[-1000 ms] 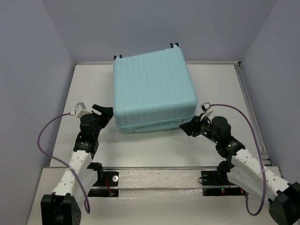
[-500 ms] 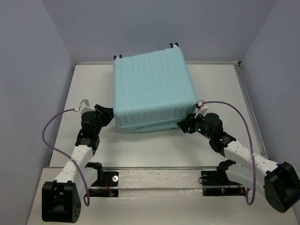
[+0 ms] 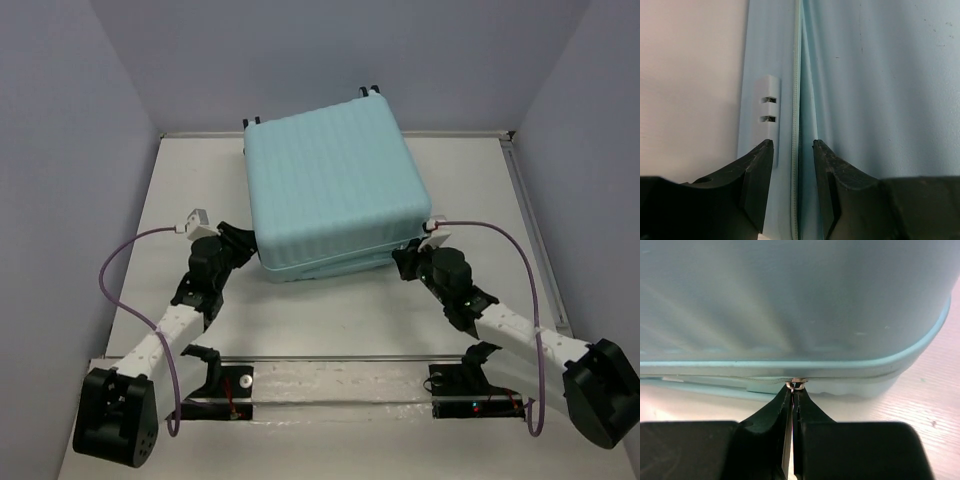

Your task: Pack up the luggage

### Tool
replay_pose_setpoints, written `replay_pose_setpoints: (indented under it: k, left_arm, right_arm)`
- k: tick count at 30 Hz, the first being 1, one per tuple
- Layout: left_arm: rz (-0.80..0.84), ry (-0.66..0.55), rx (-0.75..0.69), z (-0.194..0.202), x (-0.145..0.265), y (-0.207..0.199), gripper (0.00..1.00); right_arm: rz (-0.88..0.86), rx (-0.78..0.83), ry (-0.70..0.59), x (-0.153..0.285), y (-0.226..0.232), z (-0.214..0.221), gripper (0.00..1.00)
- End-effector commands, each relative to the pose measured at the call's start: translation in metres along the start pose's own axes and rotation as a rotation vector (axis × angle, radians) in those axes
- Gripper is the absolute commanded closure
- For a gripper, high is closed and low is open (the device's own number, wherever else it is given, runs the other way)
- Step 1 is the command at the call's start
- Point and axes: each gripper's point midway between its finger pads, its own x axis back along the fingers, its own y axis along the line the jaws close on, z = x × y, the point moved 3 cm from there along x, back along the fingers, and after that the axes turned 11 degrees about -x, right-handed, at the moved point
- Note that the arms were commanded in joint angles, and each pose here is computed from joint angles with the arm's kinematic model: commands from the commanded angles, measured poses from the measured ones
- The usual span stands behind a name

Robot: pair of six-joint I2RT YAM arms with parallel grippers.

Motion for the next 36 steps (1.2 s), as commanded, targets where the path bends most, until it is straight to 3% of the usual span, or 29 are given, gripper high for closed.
replay_pose_setpoints:
  k: [1,3,8,12,17,20,25,29,31,32,33,35,36]
  left_arm:
    - [0.254,0.114,0.029,0.025,0.009,-0.064,0.51]
    - [0.300,0.108,0.048,0.024,0.011,-0.082,0.53]
    - [0.356,0.095,0.064,0.020,0.014,-0.113,0.54]
    - [0.378,0.084,0.061,0.017,0.017,-0.124,0.53]
    - [0.340,0.074,0.034,0.018,0.018,-0.115,0.53]
    - [0.329,0.089,0.043,0.024,0.016,-0.111,0.53]
    - [0.326,0.090,0.033,0.027,0.018,-0.106,0.53]
    - [0.317,0.098,0.031,0.032,0.020,-0.101,0.53]
    - [0.313,0.105,0.037,0.034,0.019,-0.099,0.53]
    - [0.319,0.106,0.039,0.036,0.020,-0.100,0.53]
    - [0.321,0.111,0.047,0.037,0.020,-0.100,0.53]
    - [0.329,0.123,0.051,0.042,0.019,-0.103,0.53]
    - [0.335,0.124,0.054,0.043,0.018,-0.105,0.53]
  right_arm:
    - [-0.135,-0.001,0.006,0.009,0.046,-0.008,0.93]
    - [-0.190,0.006,0.134,0.014,0.076,0.025,0.93]
    - [-0.236,0.265,0.401,0.023,0.162,0.085,0.93]
    - [-0.286,0.337,0.527,0.033,0.180,0.113,0.93]
    - [-0.069,0.440,0.432,0.037,0.146,0.071,0.93]
    - [-0.168,0.439,0.478,0.043,0.153,0.068,0.93]
    - [0.011,0.521,0.387,0.030,0.116,0.021,0.93]
    - [0.052,0.501,0.327,0.039,0.095,-0.014,0.93]
    - [-0.006,0.444,0.334,0.044,0.103,-0.014,0.93]
    - [-0.094,0.379,0.390,0.045,0.114,0.003,0.93]
    - [-0.182,0.312,0.366,0.039,0.134,0.007,0.93]
    - [-0.278,0.236,0.447,0.033,0.152,0.048,0.93]
    - [-0.383,0.235,0.430,0.037,0.186,0.060,0.93]
